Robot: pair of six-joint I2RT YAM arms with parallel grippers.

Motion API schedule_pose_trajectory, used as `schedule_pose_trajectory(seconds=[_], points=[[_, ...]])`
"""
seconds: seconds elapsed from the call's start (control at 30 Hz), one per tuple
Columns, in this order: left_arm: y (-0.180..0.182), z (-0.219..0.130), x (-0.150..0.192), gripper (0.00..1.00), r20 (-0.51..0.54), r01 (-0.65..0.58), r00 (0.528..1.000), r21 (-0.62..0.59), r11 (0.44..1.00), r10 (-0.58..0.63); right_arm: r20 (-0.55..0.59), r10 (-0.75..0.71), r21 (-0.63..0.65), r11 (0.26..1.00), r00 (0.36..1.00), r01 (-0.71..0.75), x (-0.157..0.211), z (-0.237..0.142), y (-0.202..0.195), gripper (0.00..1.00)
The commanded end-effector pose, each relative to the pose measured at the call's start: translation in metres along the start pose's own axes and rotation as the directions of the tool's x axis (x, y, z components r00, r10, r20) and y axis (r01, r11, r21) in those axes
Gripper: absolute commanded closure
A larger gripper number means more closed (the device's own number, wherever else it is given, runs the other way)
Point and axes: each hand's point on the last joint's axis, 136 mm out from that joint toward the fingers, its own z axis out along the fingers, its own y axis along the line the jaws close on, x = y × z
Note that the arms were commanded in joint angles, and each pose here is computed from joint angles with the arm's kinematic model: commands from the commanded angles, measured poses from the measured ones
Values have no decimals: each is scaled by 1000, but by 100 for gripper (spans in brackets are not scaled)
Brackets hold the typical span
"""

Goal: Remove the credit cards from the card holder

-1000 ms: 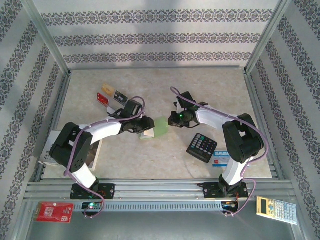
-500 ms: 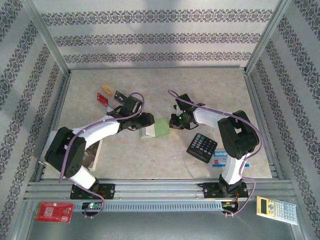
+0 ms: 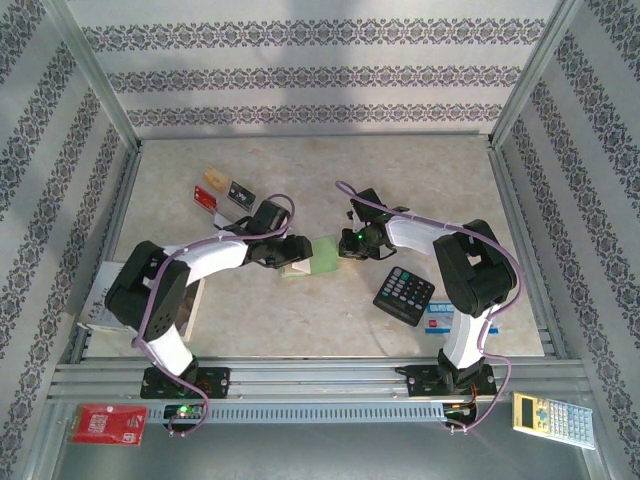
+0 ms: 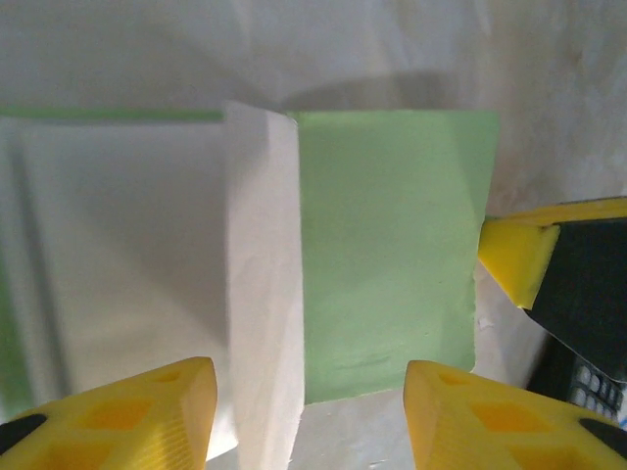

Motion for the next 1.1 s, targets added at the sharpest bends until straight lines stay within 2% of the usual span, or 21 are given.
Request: schedule_pose_trajectory(seconds=[0.0, 0.13, 0.27, 0.33, 0.53, 0.73, 0.83, 0.97, 1.07], points=[[-44, 2, -10, 48, -5, -39, 999, 161, 986, 40, 33, -4, 1, 1000, 999, 4, -11, -6, 0, 84], [-54, 15, -12, 49, -22, -33, 999, 191, 981, 38, 64, 19, -9, 1000, 998, -19, -15, -17, 0, 78], [-61, 28, -12, 48, -38, -39, 998, 195, 980, 47, 139, 69, -19, 998, 988, -67, -23, -39, -7, 64], [-62, 35, -13, 46, -44, -38, 998, 189, 981, 47, 172, 98, -17, 995, 980, -96, -26, -49, -13, 61], [-49, 55, -8, 44, -74, 1, 997, 159, 987, 11, 233, 160, -24, 987, 959, -159, -29, -69, -27, 60], [-30, 66, 1, 44, -96, 24, 995, 100, 995, -15, 218, 157, -92, 986, 963, -140, -28, -73, -10, 60], [-18, 68, 6, 51, -100, 32, 995, 58, 998, -26, 177, 143, -129, 984, 974, -121, -25, -66, 4, 66], [-4, 67, 11, 76, -98, 41, 994, 0, 999, -40, 137, 129, -159, 982, 982, -107, -22, -52, 20, 80], [3, 66, 15, 86, -98, 46, 994, -22, 999, -48, 98, 108, -182, 979, 989, -89, -20, -40, 34, 87]])
